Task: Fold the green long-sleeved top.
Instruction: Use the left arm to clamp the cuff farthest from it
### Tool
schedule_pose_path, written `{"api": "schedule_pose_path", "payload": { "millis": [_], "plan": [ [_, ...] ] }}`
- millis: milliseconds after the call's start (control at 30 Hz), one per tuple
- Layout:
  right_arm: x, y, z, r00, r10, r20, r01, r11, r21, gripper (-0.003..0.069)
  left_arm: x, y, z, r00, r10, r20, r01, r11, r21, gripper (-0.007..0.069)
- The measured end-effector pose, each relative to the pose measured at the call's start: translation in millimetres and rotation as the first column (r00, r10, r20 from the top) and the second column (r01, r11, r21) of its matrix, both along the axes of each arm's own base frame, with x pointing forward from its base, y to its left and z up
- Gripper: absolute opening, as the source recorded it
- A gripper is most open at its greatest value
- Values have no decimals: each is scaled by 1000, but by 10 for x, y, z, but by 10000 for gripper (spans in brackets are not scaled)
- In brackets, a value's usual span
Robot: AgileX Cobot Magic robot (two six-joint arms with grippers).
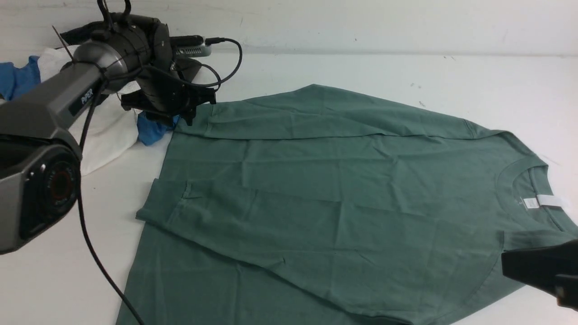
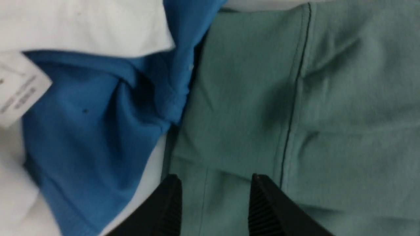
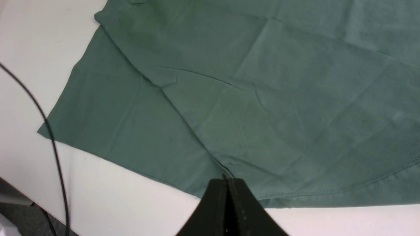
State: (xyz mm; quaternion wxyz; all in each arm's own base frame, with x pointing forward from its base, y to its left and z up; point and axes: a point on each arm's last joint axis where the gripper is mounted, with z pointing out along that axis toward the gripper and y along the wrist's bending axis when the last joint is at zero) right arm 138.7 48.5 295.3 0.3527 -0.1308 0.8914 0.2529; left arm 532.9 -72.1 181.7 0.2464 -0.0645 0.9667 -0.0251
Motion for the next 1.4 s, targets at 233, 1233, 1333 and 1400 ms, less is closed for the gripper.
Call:
{"api": "schedule_pose_path", "payload": {
  "millis": [233, 1233, 1333, 1400],
  "plan": [
    [0, 0, 0, 1000, 0, 0, 0, 1000, 0, -7, 117, 7, -275, 1000, 18, 2, -18, 1000, 19, 272],
    [3, -26, -19, 1000, 0, 5, 0, 999, -45, -7, 146, 46, -165, 999, 41, 13, -41, 997, 60, 6],
    [3, -26, -19, 1000, 0, 5, 0, 999, -45, -7, 110, 36, -39, 1000, 24, -13, -23, 998, 54, 6],
    [4, -26, -19, 1000, -1, 5, 1, 999, -45, -7, 76, 15, 112, 1000, -2, -25, 3, 999, 38, 6]
  ]
}}
